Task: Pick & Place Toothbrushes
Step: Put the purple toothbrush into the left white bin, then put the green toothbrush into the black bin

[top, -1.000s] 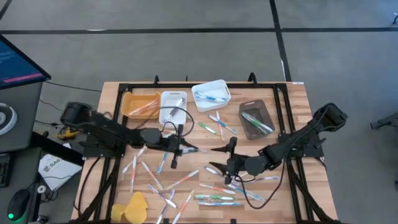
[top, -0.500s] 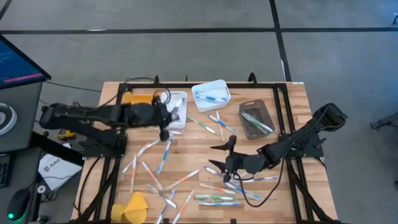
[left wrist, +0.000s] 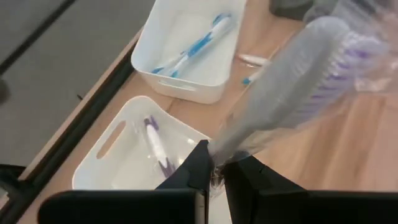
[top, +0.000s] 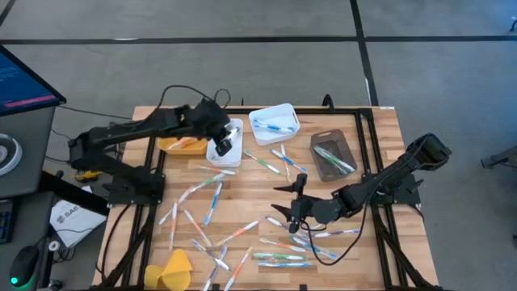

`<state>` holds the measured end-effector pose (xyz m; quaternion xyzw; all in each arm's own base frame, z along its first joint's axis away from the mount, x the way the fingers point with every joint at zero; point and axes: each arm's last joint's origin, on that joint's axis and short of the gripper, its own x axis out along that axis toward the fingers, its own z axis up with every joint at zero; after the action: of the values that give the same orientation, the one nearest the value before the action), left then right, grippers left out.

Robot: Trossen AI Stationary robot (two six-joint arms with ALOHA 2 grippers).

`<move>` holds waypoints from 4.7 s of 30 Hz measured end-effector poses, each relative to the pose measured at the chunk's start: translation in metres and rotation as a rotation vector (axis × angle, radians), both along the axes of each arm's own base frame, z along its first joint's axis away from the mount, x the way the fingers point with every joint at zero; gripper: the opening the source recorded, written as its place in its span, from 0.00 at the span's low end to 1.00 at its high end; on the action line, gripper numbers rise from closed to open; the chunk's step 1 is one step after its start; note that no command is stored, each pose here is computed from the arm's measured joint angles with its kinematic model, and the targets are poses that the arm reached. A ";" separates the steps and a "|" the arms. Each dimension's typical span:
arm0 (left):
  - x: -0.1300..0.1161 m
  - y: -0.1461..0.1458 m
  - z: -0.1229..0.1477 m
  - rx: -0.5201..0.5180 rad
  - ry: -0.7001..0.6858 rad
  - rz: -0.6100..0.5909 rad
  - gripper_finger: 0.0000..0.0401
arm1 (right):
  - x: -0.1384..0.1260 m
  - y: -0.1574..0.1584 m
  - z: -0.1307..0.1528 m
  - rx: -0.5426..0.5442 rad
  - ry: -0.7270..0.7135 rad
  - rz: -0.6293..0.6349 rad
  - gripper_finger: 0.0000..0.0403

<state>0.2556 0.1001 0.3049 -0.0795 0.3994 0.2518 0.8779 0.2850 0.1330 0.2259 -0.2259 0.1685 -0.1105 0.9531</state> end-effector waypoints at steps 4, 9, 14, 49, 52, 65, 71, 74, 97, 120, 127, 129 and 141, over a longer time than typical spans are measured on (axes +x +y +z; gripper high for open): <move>0.016 0.009 -0.001 -0.053 0.027 -0.019 0.04 | 0.000 0.000 0.000 0.004 -0.001 -0.001 0.63; 0.026 0.018 -0.001 -0.116 0.146 -0.003 0.05 | 0.000 0.000 0.000 0.010 0.000 -0.003 0.63; 0.030 0.030 -0.009 -0.148 0.209 0.029 0.05 | 0.000 0.000 -0.001 0.019 0.000 -0.006 0.63; 0.033 0.075 -0.069 -0.403 0.355 0.196 0.09 | 0.000 -0.002 -0.003 0.032 0.017 -0.015 0.63; 0.032 0.076 -0.069 -0.403 0.354 0.200 0.11 | 0.000 -0.002 -0.003 0.032 0.017 -0.015 0.63; 0.034 0.077 -0.068 -0.361 0.355 0.176 0.22 | -0.001 -0.002 -0.005 0.038 0.031 -0.021 0.63; 0.034 0.078 -0.068 -0.347 0.360 0.192 0.30 | -0.001 -0.002 -0.005 0.038 0.031 -0.021 0.63; 0.033 0.079 -0.068 -0.316 0.371 0.207 0.33 | -0.002 -0.001 -0.006 0.060 0.036 -0.023 0.63; 0.039 -0.046 -0.004 -0.089 -0.050 -0.196 0.36 | -0.019 0.018 -0.025 0.358 0.260 0.148 0.63; -0.047 -0.160 -0.100 -0.129 -0.512 -0.638 0.36 | -0.005 0.054 0.035 0.423 0.312 0.241 0.63; -0.051 -0.159 -0.103 -0.125 -0.585 -0.640 0.36 | 0.027 0.095 0.033 0.353 0.607 0.221 0.63; -0.051 -0.159 -0.103 -0.125 -0.587 -0.640 0.36 | 0.038 0.104 0.029 0.333 0.705 0.192 0.63; -0.050 -0.159 -0.102 -0.124 -0.597 -0.641 0.36 | 0.086 0.104 0.018 0.473 0.955 0.263 0.63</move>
<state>0.2051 -0.0586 0.2031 -0.0733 0.1471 -0.0915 0.9821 0.3711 0.2366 0.2435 -0.0494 0.5729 0.1654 0.8013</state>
